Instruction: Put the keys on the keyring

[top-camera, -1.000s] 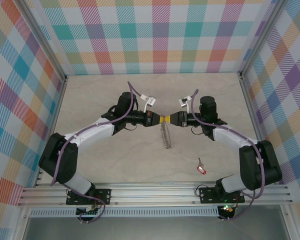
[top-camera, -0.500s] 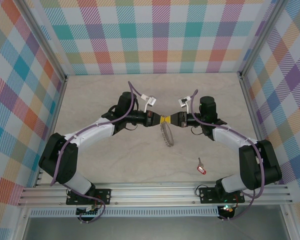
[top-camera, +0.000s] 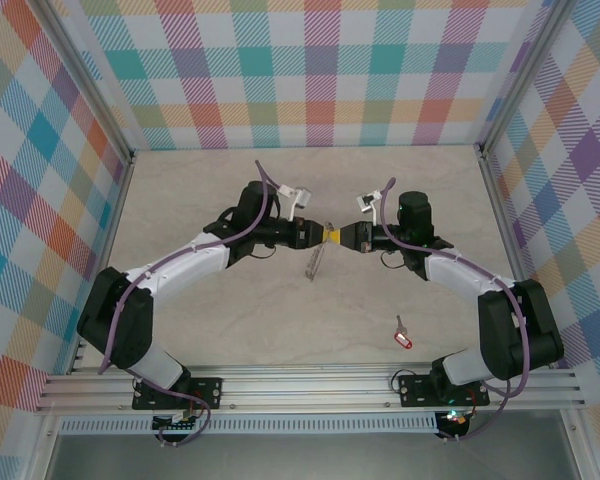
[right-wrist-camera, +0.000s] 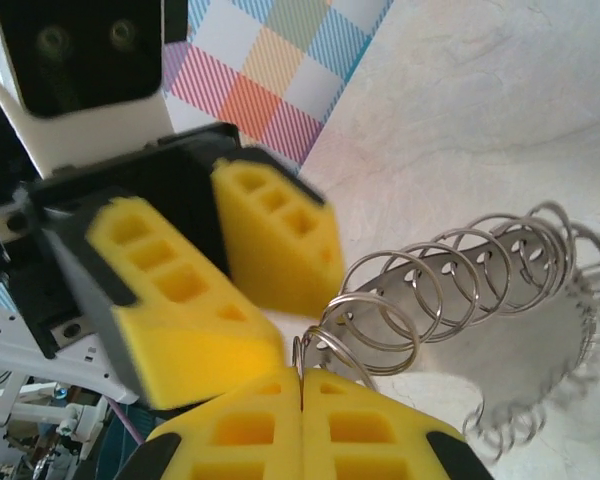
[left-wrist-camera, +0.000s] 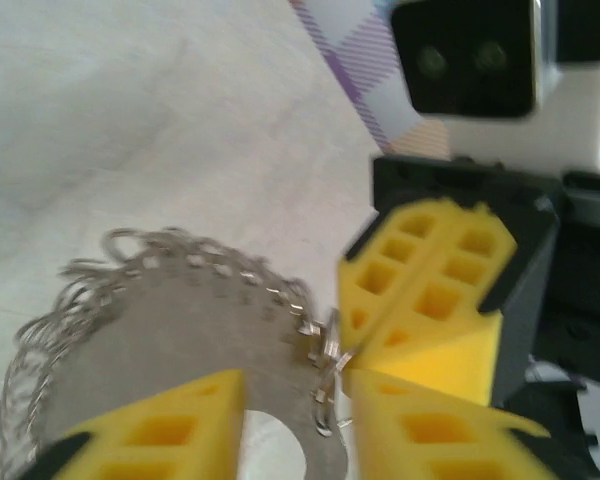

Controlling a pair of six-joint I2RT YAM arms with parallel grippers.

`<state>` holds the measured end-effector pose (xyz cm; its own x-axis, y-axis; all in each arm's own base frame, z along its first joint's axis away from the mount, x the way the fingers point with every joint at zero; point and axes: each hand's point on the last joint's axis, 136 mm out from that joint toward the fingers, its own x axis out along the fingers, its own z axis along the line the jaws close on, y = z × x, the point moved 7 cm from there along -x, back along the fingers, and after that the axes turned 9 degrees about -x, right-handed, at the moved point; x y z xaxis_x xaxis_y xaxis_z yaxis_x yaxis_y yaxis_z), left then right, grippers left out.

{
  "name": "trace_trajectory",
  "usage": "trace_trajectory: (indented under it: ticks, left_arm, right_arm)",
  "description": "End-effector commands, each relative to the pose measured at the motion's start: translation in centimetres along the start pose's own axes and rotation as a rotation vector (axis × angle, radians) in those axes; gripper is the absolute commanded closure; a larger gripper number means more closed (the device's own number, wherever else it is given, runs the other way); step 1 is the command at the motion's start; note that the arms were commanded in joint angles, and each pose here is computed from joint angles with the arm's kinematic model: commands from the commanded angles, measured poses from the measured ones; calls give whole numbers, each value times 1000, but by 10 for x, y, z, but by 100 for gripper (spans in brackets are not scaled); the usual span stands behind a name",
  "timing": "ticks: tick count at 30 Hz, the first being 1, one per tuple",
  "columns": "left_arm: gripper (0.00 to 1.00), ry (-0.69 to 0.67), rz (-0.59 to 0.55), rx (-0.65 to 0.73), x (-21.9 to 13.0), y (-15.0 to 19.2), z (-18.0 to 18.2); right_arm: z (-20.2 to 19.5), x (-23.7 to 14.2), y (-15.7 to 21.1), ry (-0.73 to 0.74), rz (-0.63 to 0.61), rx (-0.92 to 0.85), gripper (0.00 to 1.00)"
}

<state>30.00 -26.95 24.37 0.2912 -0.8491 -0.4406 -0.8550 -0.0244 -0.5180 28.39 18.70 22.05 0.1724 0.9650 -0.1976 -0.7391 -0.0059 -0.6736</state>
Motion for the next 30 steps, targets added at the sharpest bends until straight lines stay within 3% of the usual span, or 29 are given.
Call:
trace_trajectory:
  ticks: [1,4,6,7,11,15,17,22,30]
  left_arm:
    - [48,-157,-102,-22,-19,-20,-4]
    - [29,-275,-132,-86,-20,-24,8]
    - [5,-349,-159,-134,-21,-27,15]
    - [4,-421,-157,-166,-24,-24,24]
    - [2,-538,-274,-227,-38,-23,38]
    - [1,-518,-427,-278,-55,-24,36]
    - [0,-516,-452,-299,-63,-24,33]
    - [5,-458,-433,-280,-63,-22,25]
    - [16,-153,-346,-121,-35,-22,6]
  right_arm:
    - [10,0,-16,-2,-35,-79,100]
    - [9,-1,-19,18,-52,-89,100]
    - [8,-1,-20,27,-59,-90,100]
    - [8,-1,-20,32,-62,-90,100]
    - [7,-2,-21,48,-81,-101,100]
    - [10,-4,-22,60,-99,-133,100]
    - [11,-5,-23,63,-111,-155,100]
    - [15,-7,-28,55,-156,-215,100]
    - [21,-10,-43,59,-273,-288,100]
